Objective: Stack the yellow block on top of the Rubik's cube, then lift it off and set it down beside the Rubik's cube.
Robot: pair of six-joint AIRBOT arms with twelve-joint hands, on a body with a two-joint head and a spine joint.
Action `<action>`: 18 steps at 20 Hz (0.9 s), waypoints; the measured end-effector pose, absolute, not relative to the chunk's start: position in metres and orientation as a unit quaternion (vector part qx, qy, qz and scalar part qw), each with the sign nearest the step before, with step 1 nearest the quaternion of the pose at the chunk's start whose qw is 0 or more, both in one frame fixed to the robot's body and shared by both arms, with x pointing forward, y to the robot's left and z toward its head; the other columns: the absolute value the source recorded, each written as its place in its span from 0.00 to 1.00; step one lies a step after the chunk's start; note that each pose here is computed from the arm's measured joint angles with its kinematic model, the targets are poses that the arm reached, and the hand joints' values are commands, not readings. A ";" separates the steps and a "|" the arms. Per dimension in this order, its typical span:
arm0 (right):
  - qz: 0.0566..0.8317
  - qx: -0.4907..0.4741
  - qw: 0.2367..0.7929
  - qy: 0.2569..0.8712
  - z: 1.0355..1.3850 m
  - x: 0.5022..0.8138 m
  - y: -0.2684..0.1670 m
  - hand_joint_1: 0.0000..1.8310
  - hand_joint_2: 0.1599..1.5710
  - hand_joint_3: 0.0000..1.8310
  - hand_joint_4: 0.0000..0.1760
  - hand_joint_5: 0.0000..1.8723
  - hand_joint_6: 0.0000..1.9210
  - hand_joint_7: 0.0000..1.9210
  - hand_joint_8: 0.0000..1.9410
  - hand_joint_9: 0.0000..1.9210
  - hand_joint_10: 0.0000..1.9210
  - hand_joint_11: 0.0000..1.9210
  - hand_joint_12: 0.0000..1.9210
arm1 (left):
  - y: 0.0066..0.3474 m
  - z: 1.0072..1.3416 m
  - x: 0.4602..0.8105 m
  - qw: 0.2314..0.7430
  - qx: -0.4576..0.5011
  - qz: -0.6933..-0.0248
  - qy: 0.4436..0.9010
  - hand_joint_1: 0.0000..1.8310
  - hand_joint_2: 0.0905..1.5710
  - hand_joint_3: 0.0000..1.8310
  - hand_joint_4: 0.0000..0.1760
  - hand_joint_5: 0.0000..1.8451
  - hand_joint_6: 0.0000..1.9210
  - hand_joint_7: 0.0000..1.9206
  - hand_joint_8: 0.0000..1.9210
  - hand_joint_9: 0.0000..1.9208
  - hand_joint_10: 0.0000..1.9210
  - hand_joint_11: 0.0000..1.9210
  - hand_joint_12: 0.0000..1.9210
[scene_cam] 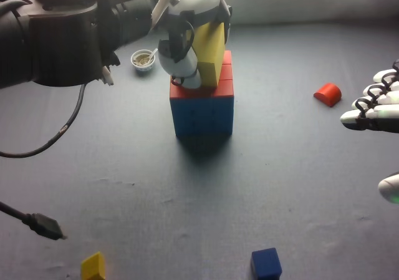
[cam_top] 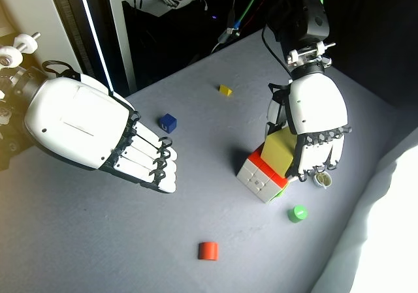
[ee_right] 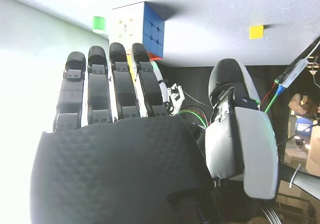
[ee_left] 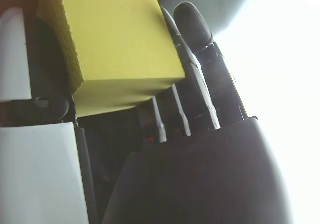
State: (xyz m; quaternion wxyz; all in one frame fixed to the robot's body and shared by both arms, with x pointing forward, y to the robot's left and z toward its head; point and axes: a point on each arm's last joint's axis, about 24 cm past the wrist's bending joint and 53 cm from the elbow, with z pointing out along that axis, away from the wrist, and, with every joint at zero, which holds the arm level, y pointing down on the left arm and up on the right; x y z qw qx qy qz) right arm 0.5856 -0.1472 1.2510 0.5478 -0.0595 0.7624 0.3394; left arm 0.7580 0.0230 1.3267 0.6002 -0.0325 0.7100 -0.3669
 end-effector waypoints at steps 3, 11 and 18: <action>0.340 -0.060 0.548 0.762 1.251 0.586 -0.147 0.00 0.74 0.00 0.00 0.07 0.00 0.06 0.00 0.04 0.00 0.01 0.01 | 0.023 1.324 0.758 0.599 -0.032 -0.366 0.711 0.75 0.69 0.00 0.00 0.48 0.51 0.56 0.48 0.44 0.67 0.24 0.68; 0.340 -0.060 0.548 0.762 1.251 0.585 -0.147 0.00 0.75 0.00 0.00 0.08 0.00 0.06 0.00 0.04 0.00 0.01 0.01 | 0.023 1.323 0.758 0.599 -0.032 -0.365 0.712 0.66 0.68 0.00 0.00 0.38 0.08 0.45 0.26 0.46 0.19 0.11 0.67; 0.340 -0.060 0.548 0.762 1.251 0.586 -0.147 0.00 0.75 0.00 0.00 0.06 0.00 0.04 0.00 0.02 0.00 0.00 0.00 | 0.027 1.319 0.760 0.605 -0.031 -0.351 0.714 0.42 0.71 0.00 0.00 0.29 0.00 0.39 0.00 0.38 0.03 0.04 0.64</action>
